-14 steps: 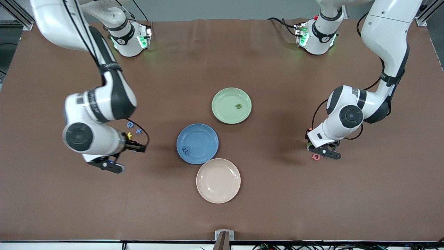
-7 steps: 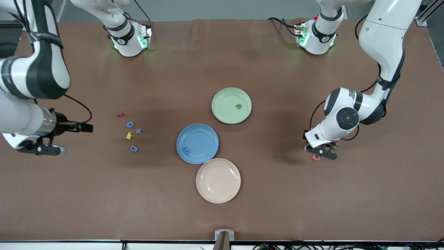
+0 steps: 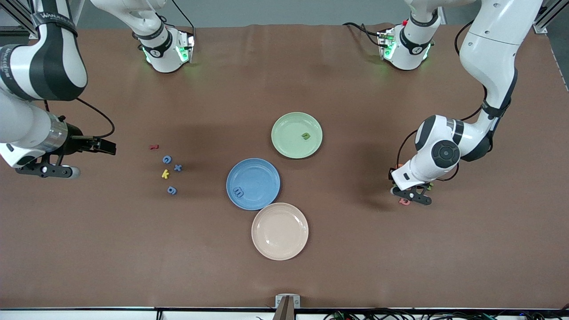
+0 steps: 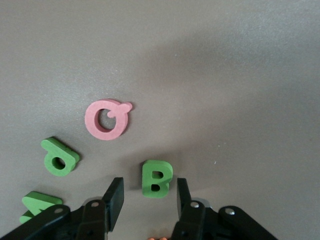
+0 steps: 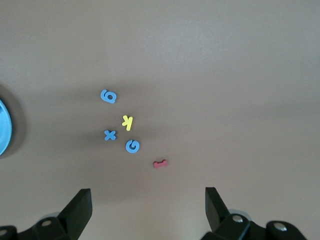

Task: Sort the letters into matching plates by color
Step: 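Grasp the green B with the left gripper while the right gripper nears G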

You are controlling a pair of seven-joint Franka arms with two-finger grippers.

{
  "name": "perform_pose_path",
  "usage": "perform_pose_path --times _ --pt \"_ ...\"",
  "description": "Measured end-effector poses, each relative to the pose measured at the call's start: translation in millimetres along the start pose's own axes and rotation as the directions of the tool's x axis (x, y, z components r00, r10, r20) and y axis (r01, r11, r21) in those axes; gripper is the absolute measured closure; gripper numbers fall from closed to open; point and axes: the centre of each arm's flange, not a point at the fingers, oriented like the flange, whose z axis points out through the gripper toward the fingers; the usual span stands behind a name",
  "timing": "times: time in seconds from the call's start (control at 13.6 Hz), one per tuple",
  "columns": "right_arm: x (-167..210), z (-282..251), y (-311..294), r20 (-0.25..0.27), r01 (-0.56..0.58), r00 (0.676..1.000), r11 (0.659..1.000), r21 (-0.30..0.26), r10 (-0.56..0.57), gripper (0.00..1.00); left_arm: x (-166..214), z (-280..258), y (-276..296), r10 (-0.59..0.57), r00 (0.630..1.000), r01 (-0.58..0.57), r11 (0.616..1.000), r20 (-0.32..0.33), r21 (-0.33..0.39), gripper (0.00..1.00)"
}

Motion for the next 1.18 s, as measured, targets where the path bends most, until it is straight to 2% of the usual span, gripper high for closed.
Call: perform_pose_path --times 0.22,0.44,0.52,0.59,0.81,1.03,1.11,1.18 --pt "-13.5 54.3 -1.2 -0.026 0.005 1.000 1.000 0.004 -0.005 0.00 0.4 4.6 0.9 0.001 1.000 -0.001 1.000 -0.005 -0.004 0.52" --pt "-31.1 127.8 -2.2 -0.088 0.002 0.996 1.000 0.019 0.000 0.00 0.0 10.7 1.8 0.001 1.000 -0.001 1.000 -0.003 -0.008 0.57" --pt "-38.1 147.5 -2.4 -0.103 0.000 0.995 1.000 0.022 0.002 0.00 0.6 9.8 3.7 0.004 1.000 -0.004 1.000 -0.006 -0.009 0.67" --pt "-44.7 163.3 -2.9 -0.116 -0.001 0.993 1.000 0.025 0.004 0.00 0.9 9.1 4.2 0.005 1.000 -0.005 1.000 -0.007 -0.009 0.73" --pt "-58.1 190.9 -10.1 -0.165 -0.006 0.986 0.999 0.037 0.012 0.00 3.1 6.1 7.5 0.010 1.000 -0.010 1.000 -0.015 -0.012 0.73" --pt "-60.8 217.2 -27.9 -0.192 -0.024 0.981 0.998 0.052 0.034 0.04 8.8 -14.0 27.6 0.012 1.000 -0.013 0.999 -0.026 -0.035 0.73" --pt "-58.3 228.0 -32.1 -0.203 -0.026 0.979 0.998 0.057 0.037 0.10 9.9 -23.7 37.2 0.005 1.000 -0.006 0.999 -0.023 -0.045 0.73" --pt "-55.8 239.5 -33.8 -0.208 -0.025 0.977 0.998 0.061 0.037 0.10 10.1 -32.5 48.1 -0.002 1.000 0.002 0.999 -0.018 -0.051 0.73"
